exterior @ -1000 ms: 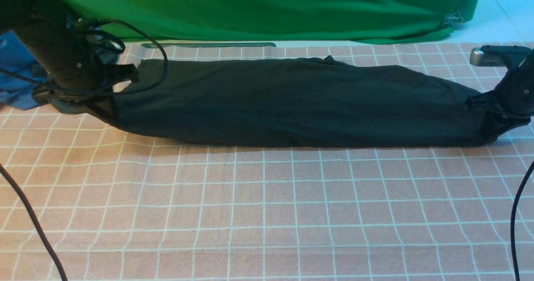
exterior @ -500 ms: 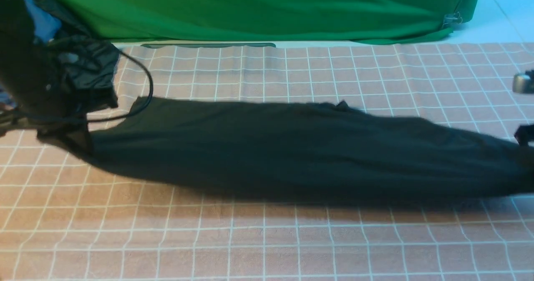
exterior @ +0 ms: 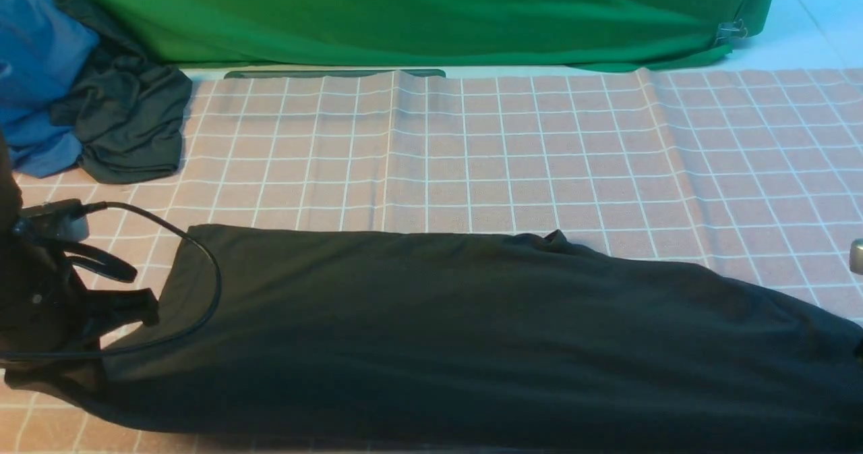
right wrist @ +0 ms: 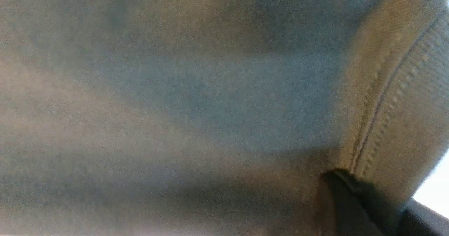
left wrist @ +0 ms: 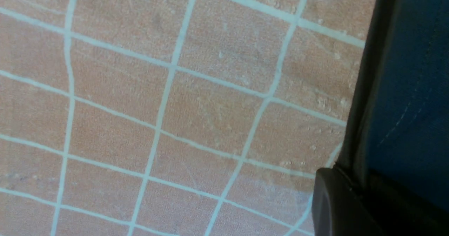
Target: Fold a long-sleeved shirt over a pink coffee tablecloth.
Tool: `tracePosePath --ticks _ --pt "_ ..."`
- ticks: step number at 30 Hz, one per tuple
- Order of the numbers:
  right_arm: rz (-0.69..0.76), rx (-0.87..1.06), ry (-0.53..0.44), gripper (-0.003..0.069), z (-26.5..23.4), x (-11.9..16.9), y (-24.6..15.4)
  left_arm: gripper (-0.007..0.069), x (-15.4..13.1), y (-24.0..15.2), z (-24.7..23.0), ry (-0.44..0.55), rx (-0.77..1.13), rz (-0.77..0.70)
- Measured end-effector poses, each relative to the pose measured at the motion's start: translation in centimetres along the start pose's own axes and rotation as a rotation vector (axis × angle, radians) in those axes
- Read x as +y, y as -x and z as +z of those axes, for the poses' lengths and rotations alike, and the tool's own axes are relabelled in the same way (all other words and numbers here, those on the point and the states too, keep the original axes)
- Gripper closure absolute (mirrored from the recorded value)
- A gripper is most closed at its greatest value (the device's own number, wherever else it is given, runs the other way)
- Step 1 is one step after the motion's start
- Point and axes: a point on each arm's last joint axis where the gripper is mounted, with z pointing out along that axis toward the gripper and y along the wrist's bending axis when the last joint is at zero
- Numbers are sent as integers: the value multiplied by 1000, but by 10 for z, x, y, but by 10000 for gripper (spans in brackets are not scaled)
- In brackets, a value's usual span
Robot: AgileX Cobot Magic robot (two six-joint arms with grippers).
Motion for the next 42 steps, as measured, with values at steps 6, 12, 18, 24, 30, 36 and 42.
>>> tracePosePath --ticks 6,12,18,24,30,36,42 --pt "5 -7 -20 357 0 -2 0 412 3 1 0 25 -15 -9" --pt "62 -20 -24 88 -10 -3 6 198 3 -1 1 26 -3 -28" --pt "76 -123 -15 -20 -18 -3 19 119 -4 -2 1 -45 16 -57" --pt "81 -106 -7 -27 -3 -3 29 138 -9 -5 -1 -108 27 -42" --pt "87 -38 5 -11 21 -4 38 237 -8 -13 -23 -149 -69 -36" --pt "66 -32 48 305 23 0 40 338 -10 -25 -50 -250 -201 -20" --pt "36 -22 51 578 18 0 44 442 -8 -35 -68 -288 -300 4"
